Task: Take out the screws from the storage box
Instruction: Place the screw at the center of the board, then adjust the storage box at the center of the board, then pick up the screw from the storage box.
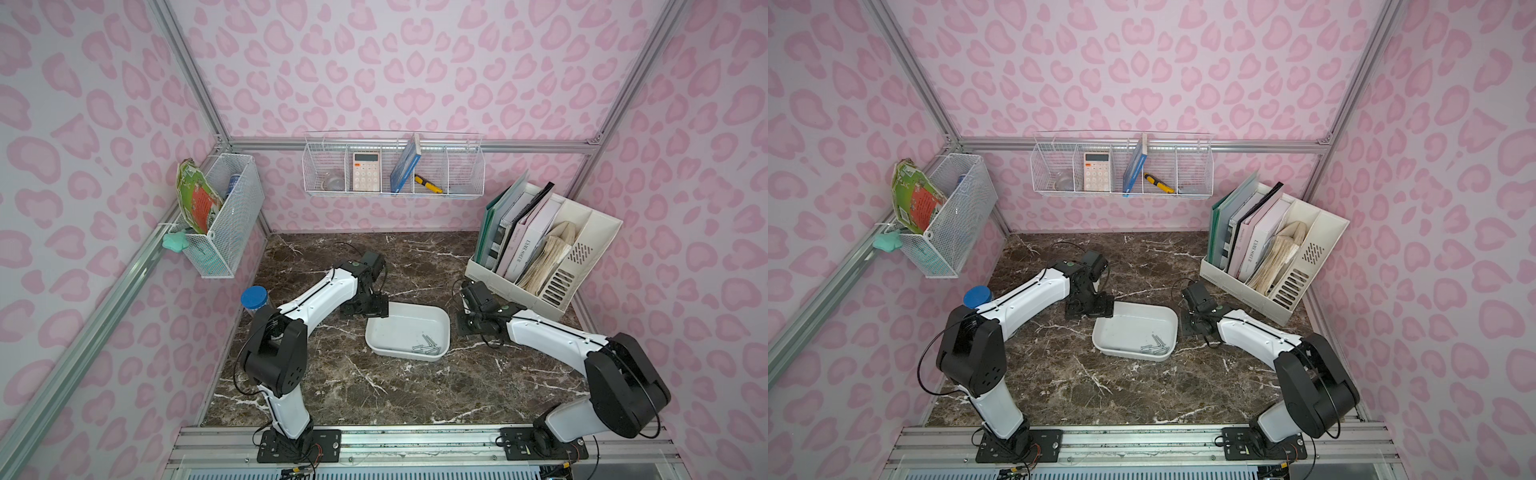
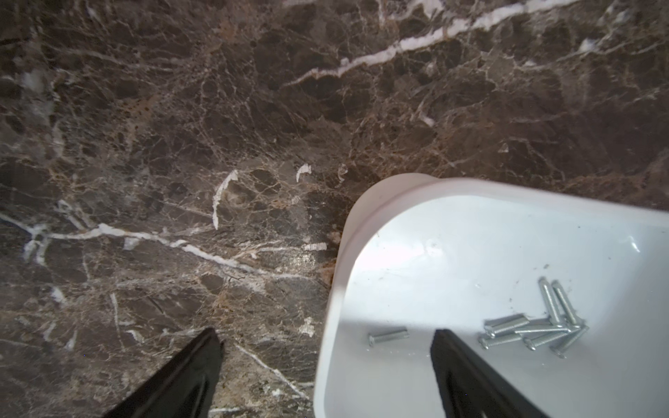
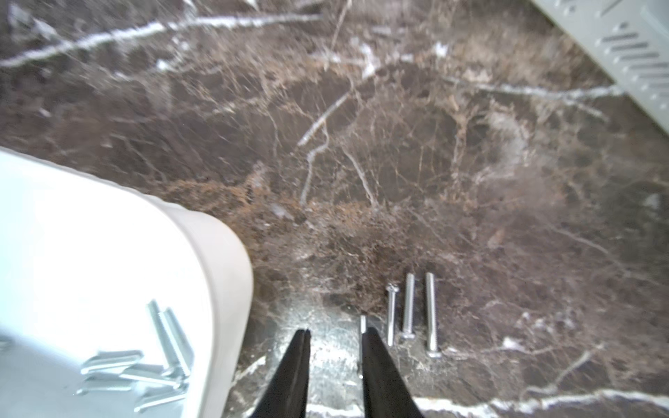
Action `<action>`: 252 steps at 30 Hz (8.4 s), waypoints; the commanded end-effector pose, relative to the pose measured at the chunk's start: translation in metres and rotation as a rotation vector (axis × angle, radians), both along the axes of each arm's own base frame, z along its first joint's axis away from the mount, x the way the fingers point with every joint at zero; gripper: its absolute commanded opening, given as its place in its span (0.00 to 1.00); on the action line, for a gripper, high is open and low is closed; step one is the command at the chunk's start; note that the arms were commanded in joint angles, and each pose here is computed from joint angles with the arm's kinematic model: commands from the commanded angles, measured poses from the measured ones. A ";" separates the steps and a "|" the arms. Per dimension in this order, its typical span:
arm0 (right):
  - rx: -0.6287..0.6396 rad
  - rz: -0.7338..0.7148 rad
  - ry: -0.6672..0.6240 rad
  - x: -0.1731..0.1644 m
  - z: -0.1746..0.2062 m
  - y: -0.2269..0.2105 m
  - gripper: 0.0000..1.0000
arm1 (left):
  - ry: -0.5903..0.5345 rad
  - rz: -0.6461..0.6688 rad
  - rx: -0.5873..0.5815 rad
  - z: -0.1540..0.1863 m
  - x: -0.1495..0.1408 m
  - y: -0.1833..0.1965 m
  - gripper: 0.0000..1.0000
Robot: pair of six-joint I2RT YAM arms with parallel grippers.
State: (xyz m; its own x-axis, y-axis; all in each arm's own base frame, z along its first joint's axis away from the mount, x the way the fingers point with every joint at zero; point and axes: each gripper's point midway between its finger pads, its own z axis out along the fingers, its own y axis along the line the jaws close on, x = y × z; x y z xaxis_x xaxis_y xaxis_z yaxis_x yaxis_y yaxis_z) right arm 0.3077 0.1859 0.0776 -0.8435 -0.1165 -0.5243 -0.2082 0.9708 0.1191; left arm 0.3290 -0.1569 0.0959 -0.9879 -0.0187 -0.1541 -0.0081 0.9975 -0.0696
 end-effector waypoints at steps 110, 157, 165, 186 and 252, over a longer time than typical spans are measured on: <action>-0.050 0.124 0.151 0.067 -0.028 0.091 0.30 | -0.204 0.025 0.140 0.044 0.007 0.036 0.96; -0.240 0.523 -0.041 0.049 -0.017 0.126 0.38 | -0.138 0.094 0.025 0.028 0.013 0.036 0.97; -0.292 0.529 -0.030 0.050 -0.029 0.121 0.37 | -0.118 0.092 0.028 0.025 0.013 0.036 0.97; -0.410 0.527 0.019 0.038 -0.055 0.115 0.29 | -0.125 0.092 0.037 0.027 0.013 0.037 0.97; 0.009 0.033 0.061 0.043 -0.001 -0.016 0.00 | -0.094 0.053 -0.020 0.024 0.010 0.024 0.97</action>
State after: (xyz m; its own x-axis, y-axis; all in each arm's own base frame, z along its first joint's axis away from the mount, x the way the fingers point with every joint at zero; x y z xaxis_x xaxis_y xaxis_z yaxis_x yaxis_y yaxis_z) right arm 0.3525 0.1848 0.0881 -0.8622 -0.1006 -0.4965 -0.2417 0.9431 0.2286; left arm 0.3415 -0.1309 0.1200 -0.9603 -0.0926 -0.2630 -0.0719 0.9936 -0.0870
